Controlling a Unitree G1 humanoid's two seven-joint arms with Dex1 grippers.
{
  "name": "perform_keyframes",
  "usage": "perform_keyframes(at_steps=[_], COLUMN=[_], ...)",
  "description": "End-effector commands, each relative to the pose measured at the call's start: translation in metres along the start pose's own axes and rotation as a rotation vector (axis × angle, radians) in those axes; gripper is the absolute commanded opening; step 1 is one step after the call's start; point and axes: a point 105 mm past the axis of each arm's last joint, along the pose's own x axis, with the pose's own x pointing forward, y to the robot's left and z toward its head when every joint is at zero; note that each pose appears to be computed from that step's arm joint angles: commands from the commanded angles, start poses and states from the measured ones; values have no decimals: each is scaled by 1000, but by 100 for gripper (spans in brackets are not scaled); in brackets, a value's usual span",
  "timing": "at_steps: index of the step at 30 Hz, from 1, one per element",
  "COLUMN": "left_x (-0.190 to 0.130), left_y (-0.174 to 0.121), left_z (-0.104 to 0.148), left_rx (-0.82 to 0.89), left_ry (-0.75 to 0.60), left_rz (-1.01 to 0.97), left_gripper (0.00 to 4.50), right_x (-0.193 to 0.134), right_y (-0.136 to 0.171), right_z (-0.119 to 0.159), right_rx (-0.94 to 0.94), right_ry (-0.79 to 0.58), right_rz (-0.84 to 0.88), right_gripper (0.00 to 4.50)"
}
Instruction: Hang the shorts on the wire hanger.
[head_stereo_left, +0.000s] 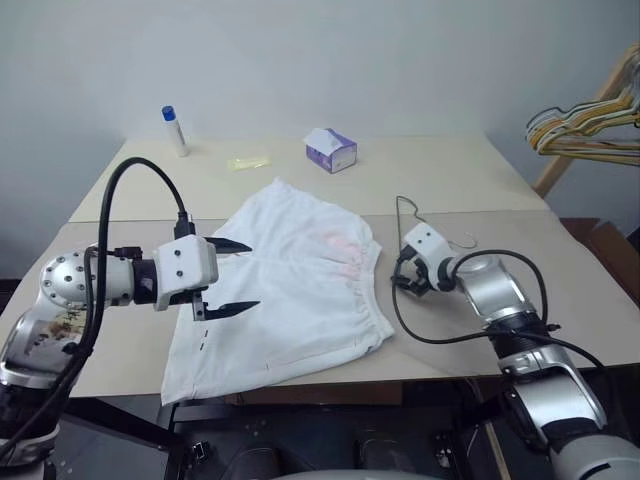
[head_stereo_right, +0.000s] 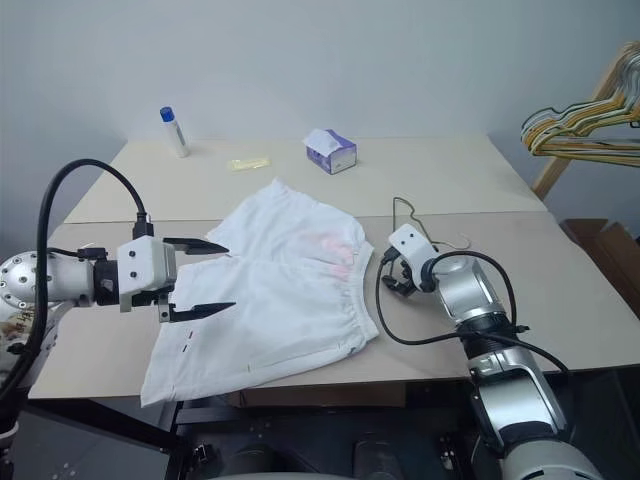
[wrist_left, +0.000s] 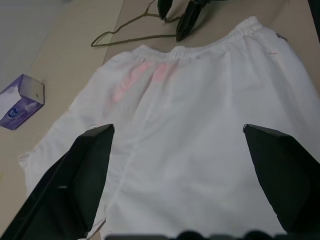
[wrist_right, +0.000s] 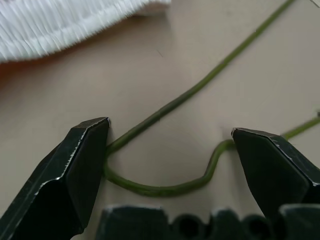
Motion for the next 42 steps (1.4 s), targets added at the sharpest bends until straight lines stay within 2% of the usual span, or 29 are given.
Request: perform_keyframes(at_steps=[1,3,6,10,15,21,25,32,38,42], left_x=[-1,-1,1,5,9,13,14,15,16,16], left_y=[5,4,5,8,7,0,-3,-4,-4,-5], left_z=[4,4,5,15,20,21,21,21,23,23], left_rx=[39,41,47,27,20,20,20,14,23,25], left_ry=[-11,-18,-25,-93,-122,-123,-114,-116,-118,-118], left_rz=[18,16,19,30,31,19,14,16,12,9], left_gripper=[448,448,448,448,448,448,448,448,448,450], right_x=[-15,-20,-28,-26,-10,15,25,28,30,31], right_y=[-17,-19,-28,-30,-28,-14,-9,-5,-6,-7], right_z=[-13,-19,-14,25,44,46,33,28,6,-5], right_rx=[25,23,54,193,307,389,394,457,517,509], right_ry=[20,28,-1,-127,-157,-102,-18,12,112,143], right_rz=[-41,-41,-73,-68,-65,-17,-33,-22,-53,-72], right_gripper=[450,450,450,450,450,450,450,450,450,331])
